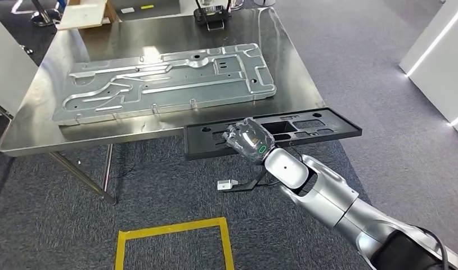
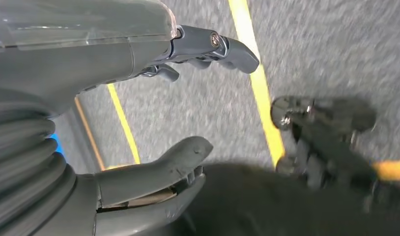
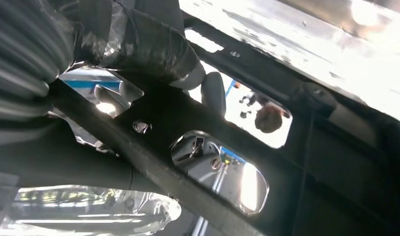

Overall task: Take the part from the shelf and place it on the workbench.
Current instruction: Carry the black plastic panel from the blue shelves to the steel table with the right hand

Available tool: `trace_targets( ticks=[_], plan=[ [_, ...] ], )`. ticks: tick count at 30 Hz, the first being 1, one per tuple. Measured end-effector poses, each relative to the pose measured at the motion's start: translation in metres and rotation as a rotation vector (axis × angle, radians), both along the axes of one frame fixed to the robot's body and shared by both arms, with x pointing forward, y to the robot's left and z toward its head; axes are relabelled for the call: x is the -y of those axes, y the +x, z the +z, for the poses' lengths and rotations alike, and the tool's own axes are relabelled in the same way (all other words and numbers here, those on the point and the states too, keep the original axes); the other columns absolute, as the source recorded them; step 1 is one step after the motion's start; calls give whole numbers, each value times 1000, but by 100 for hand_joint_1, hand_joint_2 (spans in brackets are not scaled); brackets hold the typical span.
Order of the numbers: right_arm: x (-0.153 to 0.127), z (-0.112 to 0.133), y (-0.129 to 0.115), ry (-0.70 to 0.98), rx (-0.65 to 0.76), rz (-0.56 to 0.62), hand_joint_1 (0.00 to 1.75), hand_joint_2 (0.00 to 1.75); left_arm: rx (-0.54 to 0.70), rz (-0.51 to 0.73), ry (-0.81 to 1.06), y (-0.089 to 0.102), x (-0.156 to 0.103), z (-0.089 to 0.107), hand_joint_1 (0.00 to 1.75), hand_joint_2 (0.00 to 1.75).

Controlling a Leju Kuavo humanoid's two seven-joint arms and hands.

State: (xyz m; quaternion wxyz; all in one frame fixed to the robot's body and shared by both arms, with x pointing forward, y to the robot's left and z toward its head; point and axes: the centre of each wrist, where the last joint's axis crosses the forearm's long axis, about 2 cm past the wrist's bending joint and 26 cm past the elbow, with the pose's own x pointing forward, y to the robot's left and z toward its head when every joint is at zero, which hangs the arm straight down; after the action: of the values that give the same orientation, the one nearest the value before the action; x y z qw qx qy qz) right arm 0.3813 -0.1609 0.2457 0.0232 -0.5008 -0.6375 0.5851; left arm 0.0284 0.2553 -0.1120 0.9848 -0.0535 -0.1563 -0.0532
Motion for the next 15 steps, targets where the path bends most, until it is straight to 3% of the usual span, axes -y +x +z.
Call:
trace_targets(
  ticks=[6,15],
  plan=[
    [-3,0,1,-22,-6,-2,175,175,2,-3,-6,2,0,0,0,175],
    [-9,34,10,-53,68,23,175,175,-5,-3,-6,-1,0,0,0,175]
  ],
)
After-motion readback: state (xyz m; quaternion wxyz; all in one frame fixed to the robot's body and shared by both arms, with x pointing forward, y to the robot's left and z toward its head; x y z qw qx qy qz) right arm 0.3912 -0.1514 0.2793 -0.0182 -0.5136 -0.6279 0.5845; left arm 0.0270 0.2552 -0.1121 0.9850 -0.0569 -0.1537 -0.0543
